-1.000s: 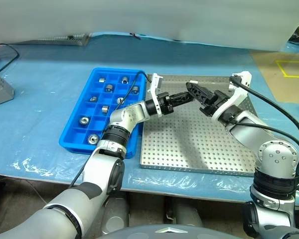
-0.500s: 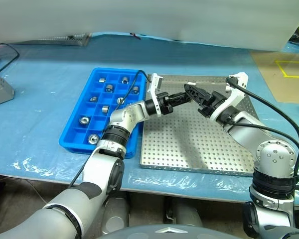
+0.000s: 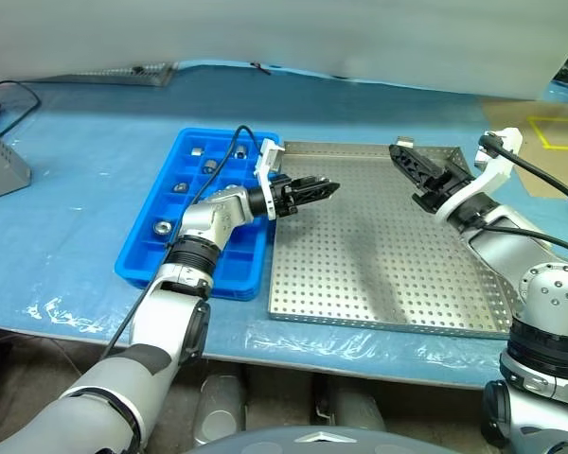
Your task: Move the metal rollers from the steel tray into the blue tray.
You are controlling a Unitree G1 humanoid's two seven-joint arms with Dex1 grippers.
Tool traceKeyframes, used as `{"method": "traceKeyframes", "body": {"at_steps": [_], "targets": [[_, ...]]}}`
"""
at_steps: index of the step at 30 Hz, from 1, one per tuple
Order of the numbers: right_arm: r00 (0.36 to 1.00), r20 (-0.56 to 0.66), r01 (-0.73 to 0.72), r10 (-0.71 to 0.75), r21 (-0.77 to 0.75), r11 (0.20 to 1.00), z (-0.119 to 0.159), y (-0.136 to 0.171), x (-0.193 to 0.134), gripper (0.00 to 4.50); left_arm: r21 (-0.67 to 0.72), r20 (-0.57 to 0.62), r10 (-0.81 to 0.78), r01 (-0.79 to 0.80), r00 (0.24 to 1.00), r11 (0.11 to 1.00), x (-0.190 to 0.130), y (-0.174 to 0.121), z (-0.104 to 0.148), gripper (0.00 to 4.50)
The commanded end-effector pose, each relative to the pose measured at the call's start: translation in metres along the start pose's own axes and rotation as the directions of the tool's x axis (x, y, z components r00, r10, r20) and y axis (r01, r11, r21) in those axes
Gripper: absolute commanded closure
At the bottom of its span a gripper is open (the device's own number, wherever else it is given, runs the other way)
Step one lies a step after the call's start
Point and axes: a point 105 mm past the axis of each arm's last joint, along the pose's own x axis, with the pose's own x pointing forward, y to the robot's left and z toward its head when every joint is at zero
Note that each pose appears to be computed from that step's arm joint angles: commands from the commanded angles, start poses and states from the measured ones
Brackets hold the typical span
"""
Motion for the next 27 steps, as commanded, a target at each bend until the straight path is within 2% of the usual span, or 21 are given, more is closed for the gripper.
{"method": "traceKeyframes", "body": {"at_steps": [1,3,6,9,13,20,23,27], "targets": [[1.0,0.0,0.003,-0.003,-0.064,0.998,0.003,-0.002,-0.003,2.72,0.061,0.03,0.019,-0.021,0.999,0.998,-0.006,0.003,0.014,2.65],[0.999,-0.044,0.01,-0.015,-0.119,0.993,-0.007,-0.004,-0.002,2.72,0.074,0.035,0.032,-0.035,0.999,0.997,-0.008,0.005,0.017,2.65],[0.988,-0.148,-0.001,-0.035,-0.238,0.971,-0.031,-0.008,-0.003,2.72,0.111,0.076,0.031,-0.039,0.997,0.993,-0.02,0.003,0.037,2.65],[0.979,-0.201,-0.016,-0.041,-0.274,0.962,-0.047,-0.015,-0.007,2.72,0.161,0.08,0.008,-0.021,0.997,0.987,-0.035,-0.005,0.048,2.65],[0.956,-0.275,0.026,-0.105,-0.278,0.96,-0.073,-0.041,-0.011,2.72,0.217,0.016,0.069,-0.07,0.998,0.974,-0.066,-0.004,0.039,2.65],[0.947,-0.319,-0.044,-0.043,-0.261,0.964,-0.093,-0.03,0.004,2.72,0.259,0.002,0.286,-0.276,0.958,0.925,-0.113,0.024,0.026,2.65],[0.945,-0.326,-0.058,-0.029,-0.254,0.965,-0.096,-0.028,0.008,2.72,0.277,0.009,0.352,-0.341,0.936,0.898,-0.114,0.034,0.021,2.65],[0.944,-0.33,-0.067,-0.021,-0.254,0.965,-0.098,-0.027,0.013,2.72,0.309,-0.004,0.337,-0.32,0.941,0.896,-0.097,0.031,0.01,2.65]]}}
